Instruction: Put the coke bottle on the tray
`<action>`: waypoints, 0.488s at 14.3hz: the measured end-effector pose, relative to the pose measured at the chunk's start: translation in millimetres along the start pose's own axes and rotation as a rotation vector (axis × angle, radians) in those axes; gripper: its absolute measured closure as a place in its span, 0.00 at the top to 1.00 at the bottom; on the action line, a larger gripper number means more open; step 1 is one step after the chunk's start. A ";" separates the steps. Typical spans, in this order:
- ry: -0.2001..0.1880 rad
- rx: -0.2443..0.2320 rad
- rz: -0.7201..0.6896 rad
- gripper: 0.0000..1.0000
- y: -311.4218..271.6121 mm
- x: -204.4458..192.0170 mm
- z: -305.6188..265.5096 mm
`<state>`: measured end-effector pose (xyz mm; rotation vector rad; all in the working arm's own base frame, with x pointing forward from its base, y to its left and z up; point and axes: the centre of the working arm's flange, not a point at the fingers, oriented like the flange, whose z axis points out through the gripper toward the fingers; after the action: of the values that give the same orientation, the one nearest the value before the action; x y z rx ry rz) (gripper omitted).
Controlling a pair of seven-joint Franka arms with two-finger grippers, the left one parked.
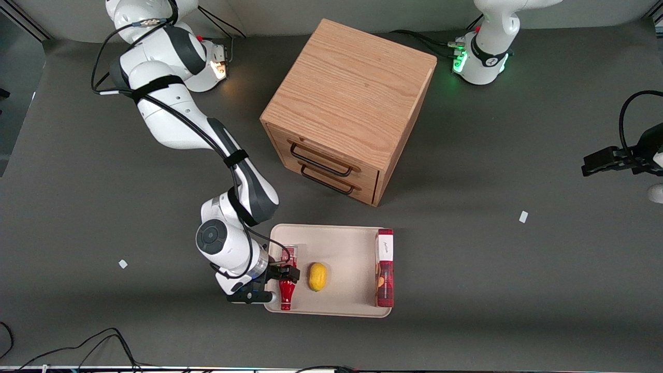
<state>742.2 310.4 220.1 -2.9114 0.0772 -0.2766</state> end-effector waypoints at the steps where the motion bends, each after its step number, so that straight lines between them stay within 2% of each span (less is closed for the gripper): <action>1: 0.004 -0.001 0.000 1.00 0.3 1.2 -9.2; 7: 0.007 -0.055 0.007 1.00 44.7 -3.5 -110.4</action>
<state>716.3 244.1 315.6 -2.9646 0.0982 -0.2874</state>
